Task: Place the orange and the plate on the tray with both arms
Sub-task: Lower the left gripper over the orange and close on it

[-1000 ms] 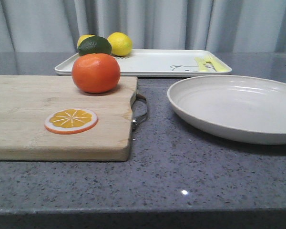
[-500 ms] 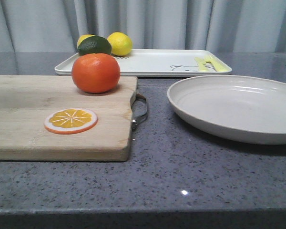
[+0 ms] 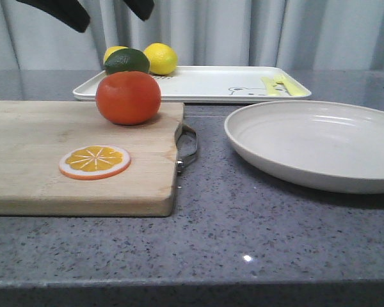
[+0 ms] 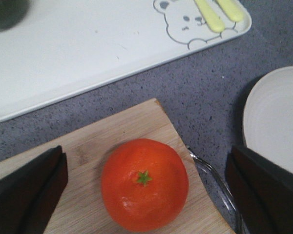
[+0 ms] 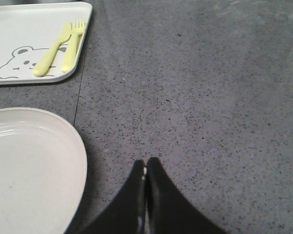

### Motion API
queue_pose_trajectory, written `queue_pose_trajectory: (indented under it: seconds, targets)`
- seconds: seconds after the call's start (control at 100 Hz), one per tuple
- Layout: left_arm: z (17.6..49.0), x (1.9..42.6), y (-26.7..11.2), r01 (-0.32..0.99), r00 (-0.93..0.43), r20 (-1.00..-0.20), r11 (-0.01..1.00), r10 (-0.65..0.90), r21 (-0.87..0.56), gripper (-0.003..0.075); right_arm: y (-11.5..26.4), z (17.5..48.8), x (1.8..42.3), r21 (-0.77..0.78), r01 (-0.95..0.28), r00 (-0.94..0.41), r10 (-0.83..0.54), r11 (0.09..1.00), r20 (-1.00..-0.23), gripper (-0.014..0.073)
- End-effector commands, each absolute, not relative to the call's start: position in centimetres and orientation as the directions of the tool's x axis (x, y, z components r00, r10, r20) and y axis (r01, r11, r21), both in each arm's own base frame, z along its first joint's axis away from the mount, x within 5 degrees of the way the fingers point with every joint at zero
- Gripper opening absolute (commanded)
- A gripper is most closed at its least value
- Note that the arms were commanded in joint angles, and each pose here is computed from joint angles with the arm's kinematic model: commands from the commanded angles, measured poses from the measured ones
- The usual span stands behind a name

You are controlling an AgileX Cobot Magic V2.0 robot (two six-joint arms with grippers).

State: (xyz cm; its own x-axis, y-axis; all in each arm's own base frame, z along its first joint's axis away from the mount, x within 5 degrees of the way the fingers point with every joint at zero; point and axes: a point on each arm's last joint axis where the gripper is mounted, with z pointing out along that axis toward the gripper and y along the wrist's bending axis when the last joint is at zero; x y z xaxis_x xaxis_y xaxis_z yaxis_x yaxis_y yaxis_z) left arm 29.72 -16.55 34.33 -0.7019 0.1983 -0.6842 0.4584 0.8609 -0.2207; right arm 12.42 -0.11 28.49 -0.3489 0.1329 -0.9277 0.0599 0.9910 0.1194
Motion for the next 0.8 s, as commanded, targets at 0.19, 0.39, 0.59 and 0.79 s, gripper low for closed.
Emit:
queue_pose_trajectory:
  seconds: [0.19, 0.39, 0.59, 0.79]
  targets:
    - [34.6, 31.4, -18.1, 0.458, -0.736, -0.647, 0.850, 0.198, -0.261, 0.0629, -0.2, 30.3, 12.9, 0.109, 0.045, -0.248, 0.117, 0.993, -0.962, -0.0067]
    - [33.0, 32.1, -18.5, 0.448, -0.768, -0.602, 0.854, 0.216, -0.265, 0.0629, -0.2, 30.3, 12.9, 0.109, 0.045, -0.248, 0.117, 0.993, -0.962, -0.0067]
    - [31.9, 32.5, -18.7, 0.442, -0.789, -0.571, 0.857, 0.229, -0.266, 0.0628, -0.2, 30.3, 12.9, 0.109, 0.045, -0.248, 0.117, 0.993, -0.962, -0.0067]
    - [31.7, 32.5, -18.7, 0.441, -0.795, -0.560, 0.857, 0.235, -0.266, 0.0596, -0.2, 30.3, 12.9, 0.109, 0.045, -0.248, 0.117, 0.993, -0.962, -0.0067]
